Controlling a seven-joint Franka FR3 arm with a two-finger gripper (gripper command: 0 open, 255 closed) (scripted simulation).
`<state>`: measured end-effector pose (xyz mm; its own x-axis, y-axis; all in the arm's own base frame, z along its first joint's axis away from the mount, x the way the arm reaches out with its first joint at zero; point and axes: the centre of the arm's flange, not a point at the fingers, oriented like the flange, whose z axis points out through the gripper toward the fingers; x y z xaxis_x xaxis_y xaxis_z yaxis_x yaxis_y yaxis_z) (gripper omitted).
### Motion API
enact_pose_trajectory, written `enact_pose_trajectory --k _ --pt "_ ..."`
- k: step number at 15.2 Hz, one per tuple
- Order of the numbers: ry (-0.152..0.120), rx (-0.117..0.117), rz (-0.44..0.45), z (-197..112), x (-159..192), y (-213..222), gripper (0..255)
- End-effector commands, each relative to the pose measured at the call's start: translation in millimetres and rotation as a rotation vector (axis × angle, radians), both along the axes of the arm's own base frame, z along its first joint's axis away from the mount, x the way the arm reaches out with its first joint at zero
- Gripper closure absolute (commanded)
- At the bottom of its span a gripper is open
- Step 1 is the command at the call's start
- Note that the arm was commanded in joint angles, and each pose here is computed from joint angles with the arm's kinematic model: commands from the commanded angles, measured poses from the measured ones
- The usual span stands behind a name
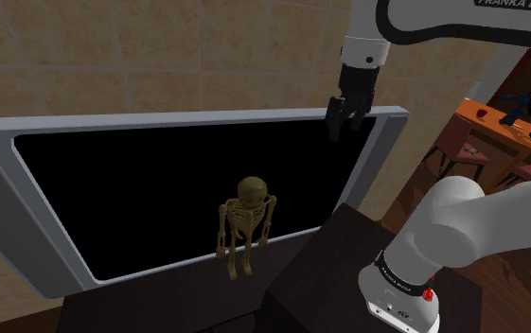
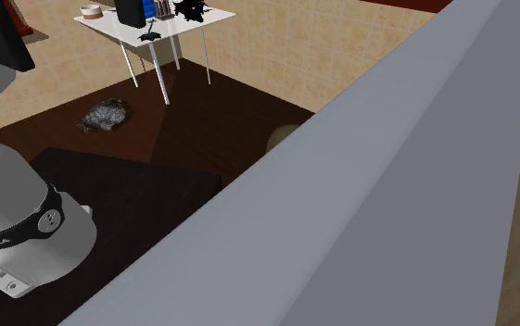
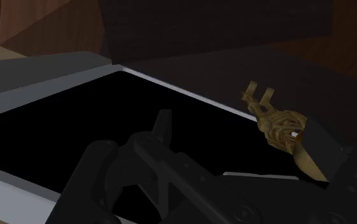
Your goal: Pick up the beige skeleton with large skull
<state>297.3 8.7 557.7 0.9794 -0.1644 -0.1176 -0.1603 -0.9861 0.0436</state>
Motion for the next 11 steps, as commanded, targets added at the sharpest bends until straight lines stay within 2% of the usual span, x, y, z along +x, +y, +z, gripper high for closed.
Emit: enact_pose_trajectory --k 1,11 --pt "0.000 0.000 0.000 0 0 0 0" --pt "-0.056 0.044 0.358 -116 46 21 0"
